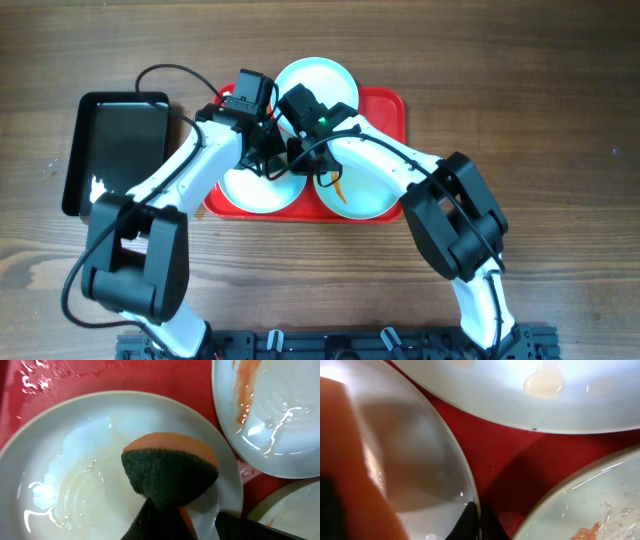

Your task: Clean dirty plates on tray and stack at the side

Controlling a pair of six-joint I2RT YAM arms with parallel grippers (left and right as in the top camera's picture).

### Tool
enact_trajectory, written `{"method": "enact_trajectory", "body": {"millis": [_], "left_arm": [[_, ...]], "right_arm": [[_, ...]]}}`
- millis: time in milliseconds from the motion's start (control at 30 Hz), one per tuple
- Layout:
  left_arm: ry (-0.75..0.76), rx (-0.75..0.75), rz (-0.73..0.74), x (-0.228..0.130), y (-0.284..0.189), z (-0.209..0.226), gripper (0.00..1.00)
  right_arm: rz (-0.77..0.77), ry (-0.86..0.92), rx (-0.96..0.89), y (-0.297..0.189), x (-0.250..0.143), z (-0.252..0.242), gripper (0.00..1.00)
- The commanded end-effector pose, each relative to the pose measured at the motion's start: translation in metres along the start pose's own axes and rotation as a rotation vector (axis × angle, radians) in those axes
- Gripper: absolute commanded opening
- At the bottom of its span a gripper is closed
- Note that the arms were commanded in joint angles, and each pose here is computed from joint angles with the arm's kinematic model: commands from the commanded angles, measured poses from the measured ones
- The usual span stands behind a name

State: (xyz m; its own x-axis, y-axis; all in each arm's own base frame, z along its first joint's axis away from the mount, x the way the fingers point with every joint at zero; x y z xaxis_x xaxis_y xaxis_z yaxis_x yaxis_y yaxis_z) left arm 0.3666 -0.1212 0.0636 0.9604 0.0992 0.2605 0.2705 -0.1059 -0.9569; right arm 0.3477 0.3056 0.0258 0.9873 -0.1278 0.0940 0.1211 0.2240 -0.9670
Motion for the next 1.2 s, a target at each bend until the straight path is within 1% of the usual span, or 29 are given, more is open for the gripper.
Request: {"method": "enact_trajectory", "body": {"millis": [0, 67, 133, 267, 367, 433, 500, 567, 633, 767, 867, 967, 1000, 1067, 1167], "left_arm": [[-0.013, -0.003, 0.094, -0.018, 0.023, -0.001, 0.04], [0.042, 0.029, 0.140, -0.028, 0.026, 0.006, 0.04], [0.052, 0.128, 0.155, -0.033, 0.024, 0.023, 0.04], [0.090, 0.446, 0.163, -0.038, 0.008, 0.075, 0.04], [0.084, 0.553, 0.158, -0.035, -0.001, 0.099, 0.04], [0.061, 0.583, 0.152, -0.032, -0.005, 0.110, 0.04], [0.018, 0.585, 0.136, -0.022, -0.015, 0.115, 0.04], [-0.020, 0.571, 0.088, -0.008, -0.032, 0.113, 0.04], [-0.046, 0.532, -0.028, 0.016, -0.067, 0.103, 0.04], [-0.099, 0.482, -0.187, 0.039, -0.104, 0.102, 0.04], [-0.176, 0.490, -0.230, 0.049, -0.113, 0.126, 0.04], [-0.304, 0.504, -0.243, 0.056, -0.114, 0.170, 0.04], [-0.345, 0.476, -0.239, 0.056, -0.114, 0.181, 0.04], [-0.428, 0.393, -0.207, 0.051, -0.110, 0.201, 0.04], [-0.506, 0.391, -0.172, 0.038, -0.105, 0.228, 0.04]], "right_arm": [[-0.016, -0.008, -0.020, 0.002, 0.000, 0.002, 0.04], [-0.015, -0.008, -0.022, 0.002, 0.000, 0.001, 0.04], [-0.013, -0.008, -0.024, 0.002, -0.001, 0.001, 0.04], [-0.009, -0.010, -0.029, 0.002, -0.002, 0.000, 0.04], [-0.009, -0.007, -0.029, 0.002, -0.002, 0.000, 0.04], [-0.008, -0.007, -0.029, 0.002, -0.002, 0.000, 0.04], [-0.009, -0.007, -0.029, 0.002, -0.002, 0.000, 0.04], [-0.009, -0.007, -0.029, 0.002, -0.002, 0.000, 0.04], [-0.010, -0.007, -0.028, 0.002, -0.002, 0.000, 0.04], [-0.009, -0.007, -0.029, 0.002, -0.002, 0.000, 0.04], [-0.008, -0.007, -0.029, 0.002, -0.002, 0.000, 0.04], [-0.008, -0.007, -0.029, 0.002, -0.002, 0.000, 0.04], [-0.009, -0.007, -0.029, 0.002, -0.002, 0.000, 0.04], [-0.009, -0.007, -0.028, 0.002, -0.002, 0.000, 0.04], [-0.010, -0.007, -0.027, 0.002, -0.002, 0.000, 0.04]]}}
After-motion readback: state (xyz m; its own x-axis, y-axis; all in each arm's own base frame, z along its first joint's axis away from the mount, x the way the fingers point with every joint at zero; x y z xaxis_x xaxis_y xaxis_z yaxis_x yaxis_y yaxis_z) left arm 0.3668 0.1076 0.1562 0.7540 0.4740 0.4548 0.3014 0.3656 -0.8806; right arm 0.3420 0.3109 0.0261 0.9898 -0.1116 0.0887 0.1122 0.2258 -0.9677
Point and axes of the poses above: each gripper's point midway between its finger pads, its own y axis out along the fingers, its own z axis along the line the jaws close on, x = y × z, the point moved 2 cm from there along -y, back along the fingers, and after that the axes turned 12 degrees about y, right-handed, at the moved point
